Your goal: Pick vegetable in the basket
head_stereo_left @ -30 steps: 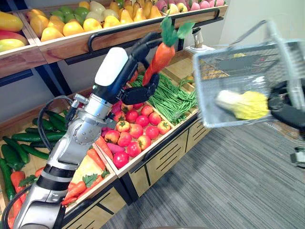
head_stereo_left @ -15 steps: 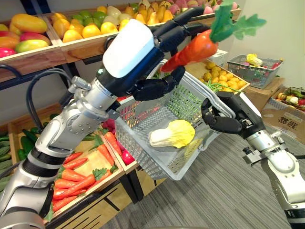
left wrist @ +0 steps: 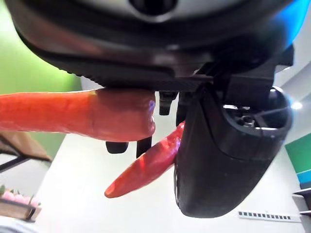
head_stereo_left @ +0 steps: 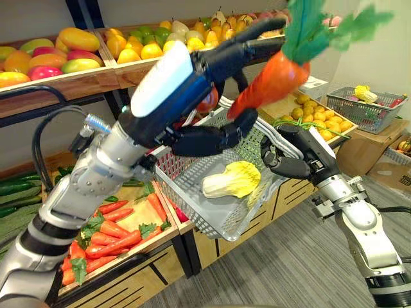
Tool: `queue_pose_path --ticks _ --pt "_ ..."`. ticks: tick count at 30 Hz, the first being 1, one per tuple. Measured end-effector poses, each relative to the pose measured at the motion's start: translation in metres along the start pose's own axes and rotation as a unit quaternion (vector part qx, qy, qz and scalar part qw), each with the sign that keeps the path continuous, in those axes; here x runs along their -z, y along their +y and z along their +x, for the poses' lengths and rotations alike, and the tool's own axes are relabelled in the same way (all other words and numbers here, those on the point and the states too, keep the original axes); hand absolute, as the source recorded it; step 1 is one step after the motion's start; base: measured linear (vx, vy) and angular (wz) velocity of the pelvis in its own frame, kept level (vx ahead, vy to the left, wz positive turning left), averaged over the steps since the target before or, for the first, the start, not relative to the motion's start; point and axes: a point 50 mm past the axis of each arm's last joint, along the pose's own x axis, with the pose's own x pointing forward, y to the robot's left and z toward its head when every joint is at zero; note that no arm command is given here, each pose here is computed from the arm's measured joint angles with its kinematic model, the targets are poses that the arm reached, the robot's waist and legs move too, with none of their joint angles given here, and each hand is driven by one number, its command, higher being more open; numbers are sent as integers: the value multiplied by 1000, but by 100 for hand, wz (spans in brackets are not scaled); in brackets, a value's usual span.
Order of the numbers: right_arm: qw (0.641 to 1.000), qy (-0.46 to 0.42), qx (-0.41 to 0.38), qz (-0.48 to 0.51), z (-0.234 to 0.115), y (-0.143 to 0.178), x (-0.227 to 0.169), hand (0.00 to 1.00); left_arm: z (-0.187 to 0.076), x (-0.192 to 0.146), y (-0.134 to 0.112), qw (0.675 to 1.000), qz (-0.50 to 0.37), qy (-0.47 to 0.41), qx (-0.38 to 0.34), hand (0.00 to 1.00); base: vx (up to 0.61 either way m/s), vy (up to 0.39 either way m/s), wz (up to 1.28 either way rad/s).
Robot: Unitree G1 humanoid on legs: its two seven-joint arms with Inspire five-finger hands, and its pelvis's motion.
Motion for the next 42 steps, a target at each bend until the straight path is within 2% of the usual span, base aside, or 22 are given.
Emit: queue_pose_path --ticks 7,12,18,23,28,39,42 --pt "1000 13 6 -19 -1 -4 4 0 -13 -28 -11 996 -33 -22 84 0 -32 -29 9" --pt "999 39 25 -20 -5 -13 15 0 -18 -38 -4 995 -50 -29 86 0 -16 -20 4" --pt "998 46 29 -26 -7 -17 17 0 -25 -35 -13 991 -77 -5 109 0 -5 -5 0" --pt "998 47 27 -29 -7 -18 17 0 -31 -29 -30 983 -105 20 147 0 -14 -13 -4" --pt "998 44 17 -45 -7 -22 12 0 -47 -11 -52 967 -151 85 188 0 -35 -24 -16" --pt "997 -12 -47 -53 -6 -15 -19 0 -76 20 -88 931 -177 183 263 0 -28 -21 -14" --pt "996 -32 -67 -43 -5 -12 -29 0 -76 33 -92 927 -157 200 276 0 -19 -19 -6"
